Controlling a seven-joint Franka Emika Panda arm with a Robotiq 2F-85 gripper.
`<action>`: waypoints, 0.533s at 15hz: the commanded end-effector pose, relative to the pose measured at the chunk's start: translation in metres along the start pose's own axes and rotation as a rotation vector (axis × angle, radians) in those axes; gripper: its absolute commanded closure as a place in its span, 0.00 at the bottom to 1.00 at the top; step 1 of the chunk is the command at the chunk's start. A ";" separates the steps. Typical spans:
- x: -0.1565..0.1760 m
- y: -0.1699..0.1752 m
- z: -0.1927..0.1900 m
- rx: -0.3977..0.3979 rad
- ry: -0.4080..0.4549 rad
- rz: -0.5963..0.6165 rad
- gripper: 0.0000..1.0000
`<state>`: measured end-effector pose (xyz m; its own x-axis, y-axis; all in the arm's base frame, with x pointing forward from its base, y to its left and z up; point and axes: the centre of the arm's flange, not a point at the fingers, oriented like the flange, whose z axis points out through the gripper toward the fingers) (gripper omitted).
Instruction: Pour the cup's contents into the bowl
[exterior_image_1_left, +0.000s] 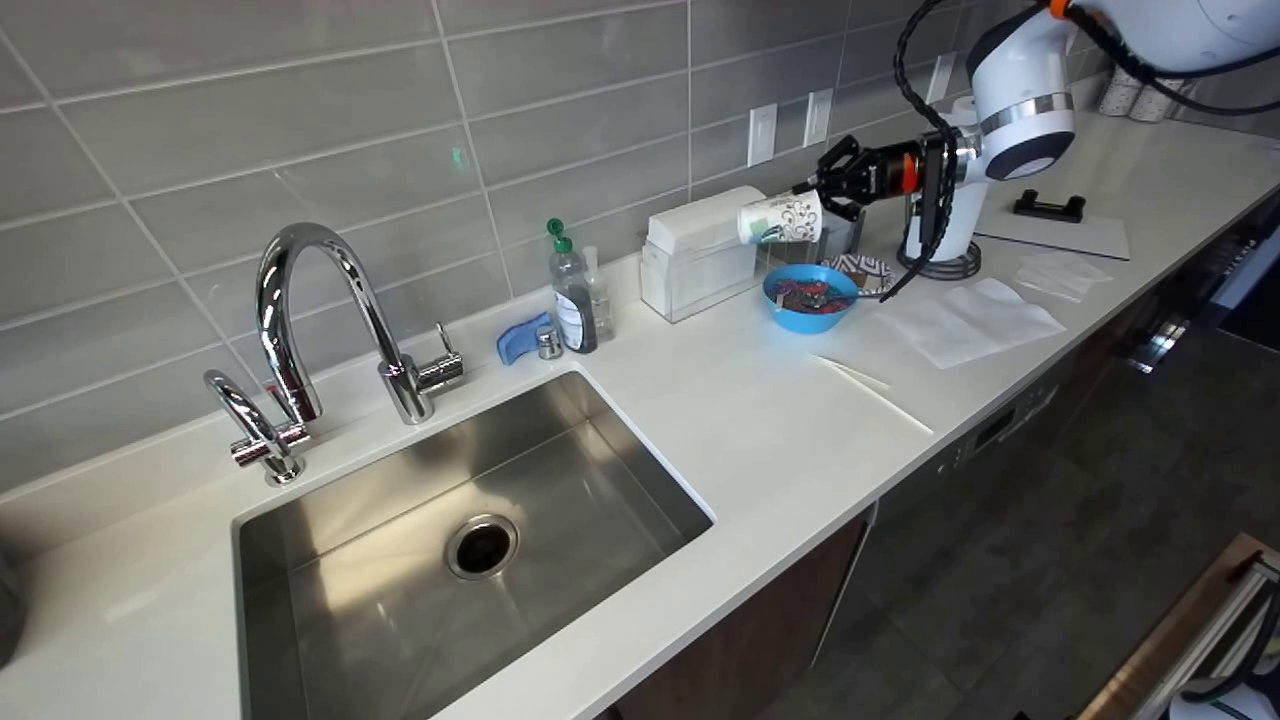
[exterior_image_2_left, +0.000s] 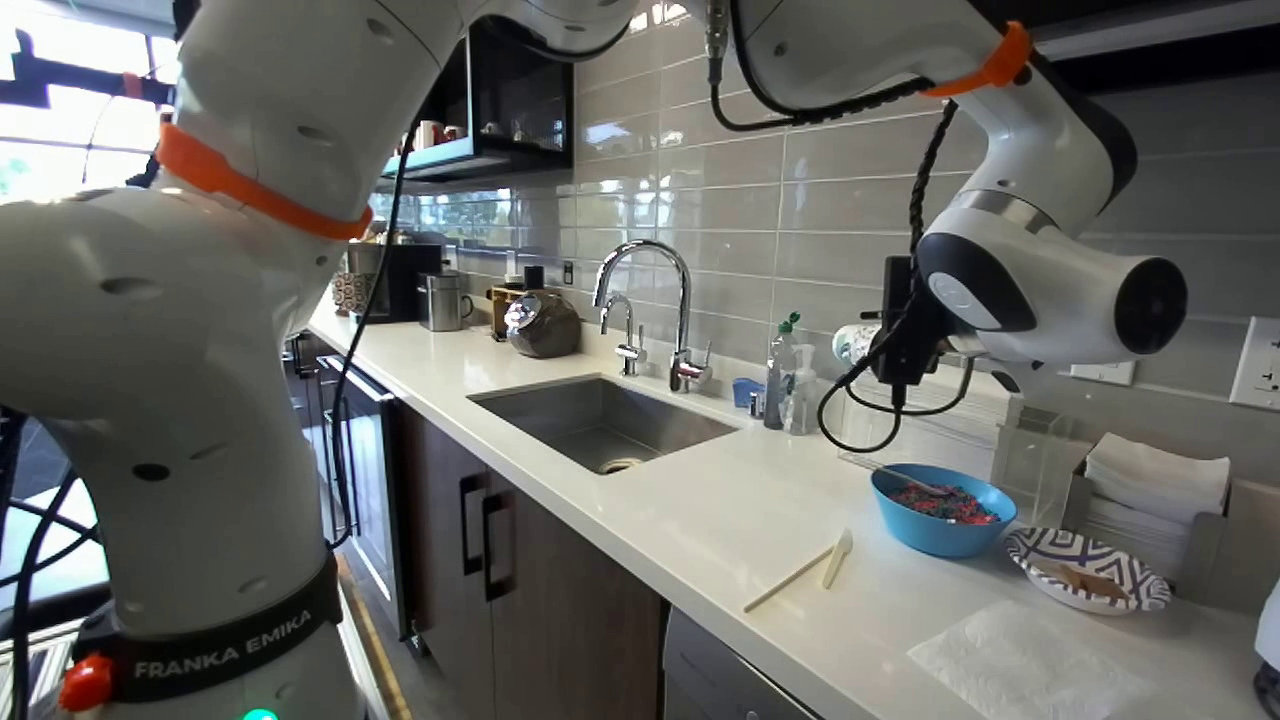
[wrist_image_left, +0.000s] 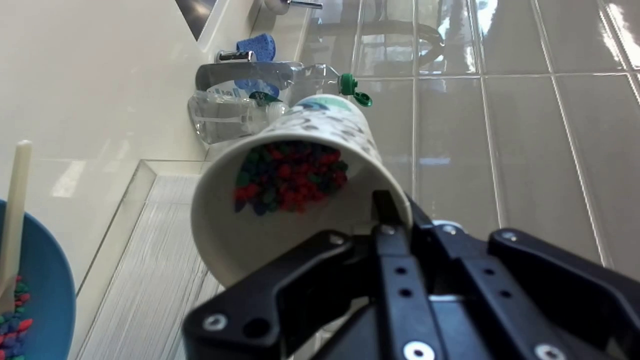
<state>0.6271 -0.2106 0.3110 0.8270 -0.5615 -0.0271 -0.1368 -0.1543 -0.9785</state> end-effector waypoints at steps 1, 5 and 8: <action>0.009 0.006 -0.003 0.028 -0.016 0.020 0.99; 0.016 0.024 -0.015 0.056 0.005 0.051 0.99; 0.017 0.038 -0.021 0.113 -0.008 0.075 0.99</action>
<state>0.6223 -0.2327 0.2892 0.8172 -0.5719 -0.0706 -0.1580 -0.1045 -0.9819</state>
